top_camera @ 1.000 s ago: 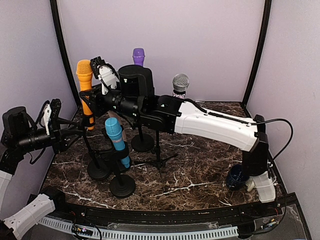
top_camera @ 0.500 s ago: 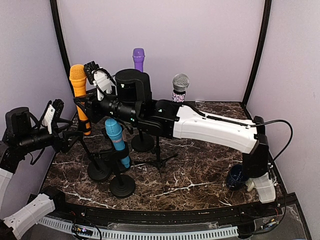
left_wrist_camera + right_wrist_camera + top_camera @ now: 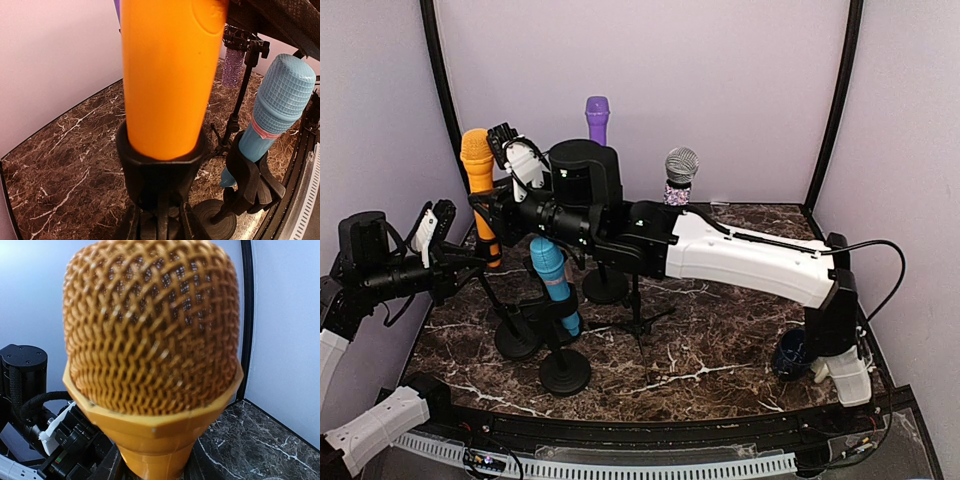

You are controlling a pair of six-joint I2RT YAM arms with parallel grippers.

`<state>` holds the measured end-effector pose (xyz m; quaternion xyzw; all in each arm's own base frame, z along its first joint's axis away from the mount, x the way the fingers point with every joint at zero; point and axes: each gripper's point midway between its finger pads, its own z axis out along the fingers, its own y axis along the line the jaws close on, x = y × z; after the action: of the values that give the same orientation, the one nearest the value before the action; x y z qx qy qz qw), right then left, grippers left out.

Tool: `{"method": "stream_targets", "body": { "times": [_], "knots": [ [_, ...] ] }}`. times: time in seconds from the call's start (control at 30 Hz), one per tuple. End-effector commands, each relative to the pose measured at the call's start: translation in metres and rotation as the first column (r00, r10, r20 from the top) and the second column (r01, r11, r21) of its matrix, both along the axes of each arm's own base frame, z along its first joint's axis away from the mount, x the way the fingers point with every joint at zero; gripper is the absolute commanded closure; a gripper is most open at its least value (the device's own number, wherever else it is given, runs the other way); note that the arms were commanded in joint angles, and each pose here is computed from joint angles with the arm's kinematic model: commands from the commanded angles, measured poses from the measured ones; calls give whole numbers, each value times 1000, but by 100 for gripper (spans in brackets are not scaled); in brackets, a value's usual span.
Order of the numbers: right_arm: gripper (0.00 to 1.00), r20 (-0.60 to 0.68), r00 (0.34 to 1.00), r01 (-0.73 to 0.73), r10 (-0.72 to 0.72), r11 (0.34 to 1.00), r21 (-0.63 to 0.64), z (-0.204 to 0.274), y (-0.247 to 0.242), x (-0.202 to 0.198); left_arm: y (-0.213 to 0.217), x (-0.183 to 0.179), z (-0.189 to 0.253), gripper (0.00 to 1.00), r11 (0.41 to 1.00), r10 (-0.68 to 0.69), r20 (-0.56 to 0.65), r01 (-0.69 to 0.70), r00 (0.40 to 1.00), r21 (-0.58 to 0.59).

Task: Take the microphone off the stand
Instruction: Pass from the right arm to the left, then adjust the microphone stand with the microphone at the center of the board.

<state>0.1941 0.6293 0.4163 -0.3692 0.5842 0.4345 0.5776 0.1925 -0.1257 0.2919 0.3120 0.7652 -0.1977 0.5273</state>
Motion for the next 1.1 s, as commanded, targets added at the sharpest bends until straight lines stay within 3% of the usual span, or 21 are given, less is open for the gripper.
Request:
{"method": "stream_targets", "body": {
  "times": [0.0,0.07,0.13,0.2,0.37,0.73,1.07],
  "knots": [
    [75,45,999,-26,22,996,88,40,-10,-17,3,1,1,95,1000,22,2,-22,1000,0],
    [61,48,999,-27,23,995,94,42,-13,-19,5,0,2,100,1000,29,14,-30,999,8],
    [38,52,998,-30,25,994,108,46,-17,-22,9,2,0,100,998,50,23,-51,998,23],
    [22,55,998,-31,25,992,122,51,-21,-24,16,5,2,100,995,90,37,-92,995,43],
    [4,59,997,-51,43,989,137,67,-34,-34,31,21,15,100,978,199,83,-204,976,49],
    [1,9,1000,-9,8,995,99,67,-78,-42,55,67,42,100,918,379,166,-392,910,52],
    [1,-84,996,38,-39,999,-13,7,-106,-47,67,103,51,100,868,486,262,-496,834,-32]
  ]
}}
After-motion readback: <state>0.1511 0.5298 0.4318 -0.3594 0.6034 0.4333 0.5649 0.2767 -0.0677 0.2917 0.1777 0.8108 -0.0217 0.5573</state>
